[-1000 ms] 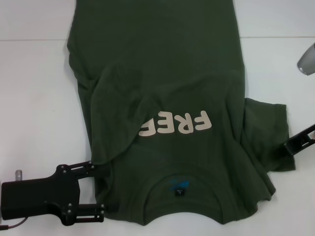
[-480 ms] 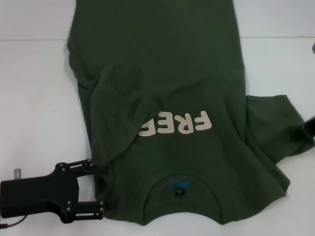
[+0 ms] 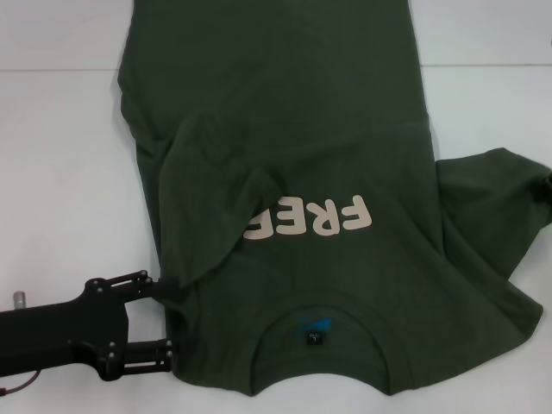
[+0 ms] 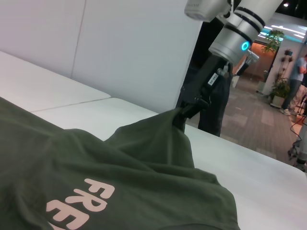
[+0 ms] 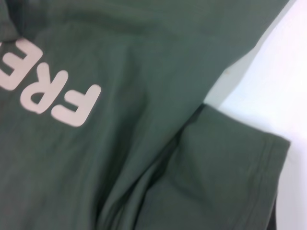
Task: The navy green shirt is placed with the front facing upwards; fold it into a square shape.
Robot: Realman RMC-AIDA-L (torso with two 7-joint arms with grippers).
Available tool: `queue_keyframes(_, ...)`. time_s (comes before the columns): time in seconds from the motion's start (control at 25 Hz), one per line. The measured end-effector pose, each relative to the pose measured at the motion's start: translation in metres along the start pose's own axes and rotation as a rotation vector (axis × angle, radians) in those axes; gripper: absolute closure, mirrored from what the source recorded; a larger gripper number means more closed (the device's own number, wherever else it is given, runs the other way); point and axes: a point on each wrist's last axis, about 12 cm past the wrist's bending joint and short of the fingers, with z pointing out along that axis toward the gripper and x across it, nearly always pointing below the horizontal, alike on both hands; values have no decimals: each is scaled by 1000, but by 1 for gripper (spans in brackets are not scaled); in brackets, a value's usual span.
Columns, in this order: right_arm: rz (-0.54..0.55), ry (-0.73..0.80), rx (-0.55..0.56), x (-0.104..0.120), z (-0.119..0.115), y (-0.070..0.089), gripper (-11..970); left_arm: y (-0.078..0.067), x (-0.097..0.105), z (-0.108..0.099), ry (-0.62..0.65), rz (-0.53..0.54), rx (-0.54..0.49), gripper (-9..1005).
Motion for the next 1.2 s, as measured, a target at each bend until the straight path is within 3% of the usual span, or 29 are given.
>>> queue_keyframes(0.4, -23, -51, 68, -16, -13, 5, 893, 2, 2, 0, 4, -5, -26, 172)
queue_keyframes(0.68, -91, -63, 58, -28, -28, 19, 879, 4, 3, 1, 9, -7, -40, 172)
queue_keyframes(0.96, -269, -67, 11, -56, -27, 57, 864, 6, 3, 2, 13, -17, -54, 172)
queue_keyframes(1.2, -449, -31, -58, -73, -8, 98, 852, 7, 3, 2, 11, -24, -60, 172)
